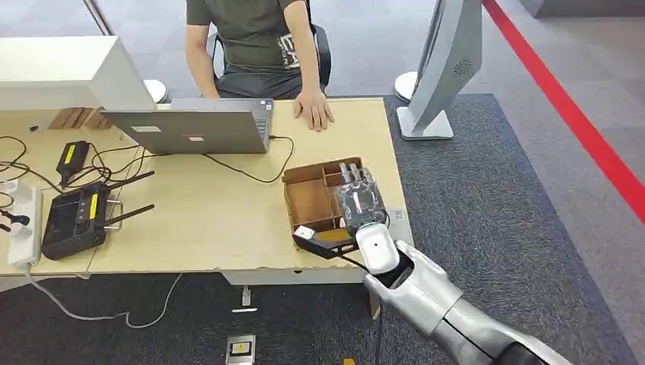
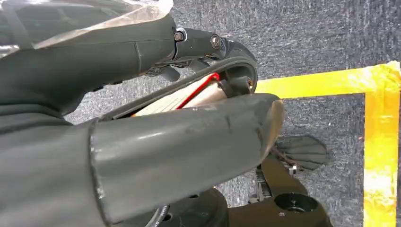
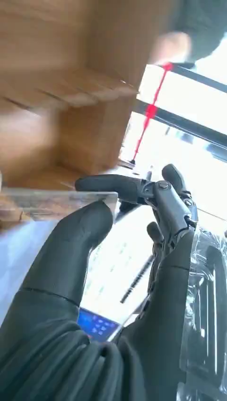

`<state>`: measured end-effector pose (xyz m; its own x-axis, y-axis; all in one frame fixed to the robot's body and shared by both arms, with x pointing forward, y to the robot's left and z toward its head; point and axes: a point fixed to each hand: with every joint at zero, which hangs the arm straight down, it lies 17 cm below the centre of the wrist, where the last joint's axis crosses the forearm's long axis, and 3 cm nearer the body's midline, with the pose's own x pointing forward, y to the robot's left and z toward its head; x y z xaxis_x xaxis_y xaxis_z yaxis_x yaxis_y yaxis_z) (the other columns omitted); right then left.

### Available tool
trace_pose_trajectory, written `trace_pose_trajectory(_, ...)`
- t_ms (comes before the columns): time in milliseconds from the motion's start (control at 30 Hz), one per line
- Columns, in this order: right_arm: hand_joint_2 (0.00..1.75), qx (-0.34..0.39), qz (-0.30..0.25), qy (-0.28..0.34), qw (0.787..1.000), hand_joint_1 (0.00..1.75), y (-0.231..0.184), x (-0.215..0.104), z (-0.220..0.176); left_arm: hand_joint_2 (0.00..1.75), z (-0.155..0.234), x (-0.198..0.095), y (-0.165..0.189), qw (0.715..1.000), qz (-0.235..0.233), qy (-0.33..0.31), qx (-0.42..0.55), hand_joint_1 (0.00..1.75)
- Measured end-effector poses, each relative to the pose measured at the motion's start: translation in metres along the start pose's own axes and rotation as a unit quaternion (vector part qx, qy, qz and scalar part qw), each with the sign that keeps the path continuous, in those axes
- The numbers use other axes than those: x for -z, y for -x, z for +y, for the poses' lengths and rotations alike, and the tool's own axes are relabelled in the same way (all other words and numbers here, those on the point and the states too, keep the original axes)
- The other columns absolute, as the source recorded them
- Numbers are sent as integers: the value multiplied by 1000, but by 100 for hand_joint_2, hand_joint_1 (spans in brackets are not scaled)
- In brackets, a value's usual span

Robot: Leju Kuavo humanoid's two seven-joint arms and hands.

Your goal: Pass the card to the sensor for recognition and then transmit it.

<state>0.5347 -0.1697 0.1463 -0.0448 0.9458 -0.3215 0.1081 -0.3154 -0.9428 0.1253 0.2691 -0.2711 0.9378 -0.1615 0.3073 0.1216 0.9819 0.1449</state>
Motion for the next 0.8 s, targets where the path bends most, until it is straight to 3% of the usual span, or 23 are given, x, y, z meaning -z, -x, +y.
trace_pose_trajectory(133, 175, 4, 10, 50, 999, 175, 20, 11, -46, 0, 0, 0, -1, 1000, -1, 0, 0, 0)
trace_pose_trajectory(333, 175, 20, 8, 96, 995, 175, 29, 9, -85, 0, 0, 0, -2, 1000, -4, 0, -1, 0)
trace_pose_trajectory(800, 175, 35, -1, 134, 990, 175, 29, 0, -114, 0, 2, 0, -3, 1000, -5, -4, -2, 0)
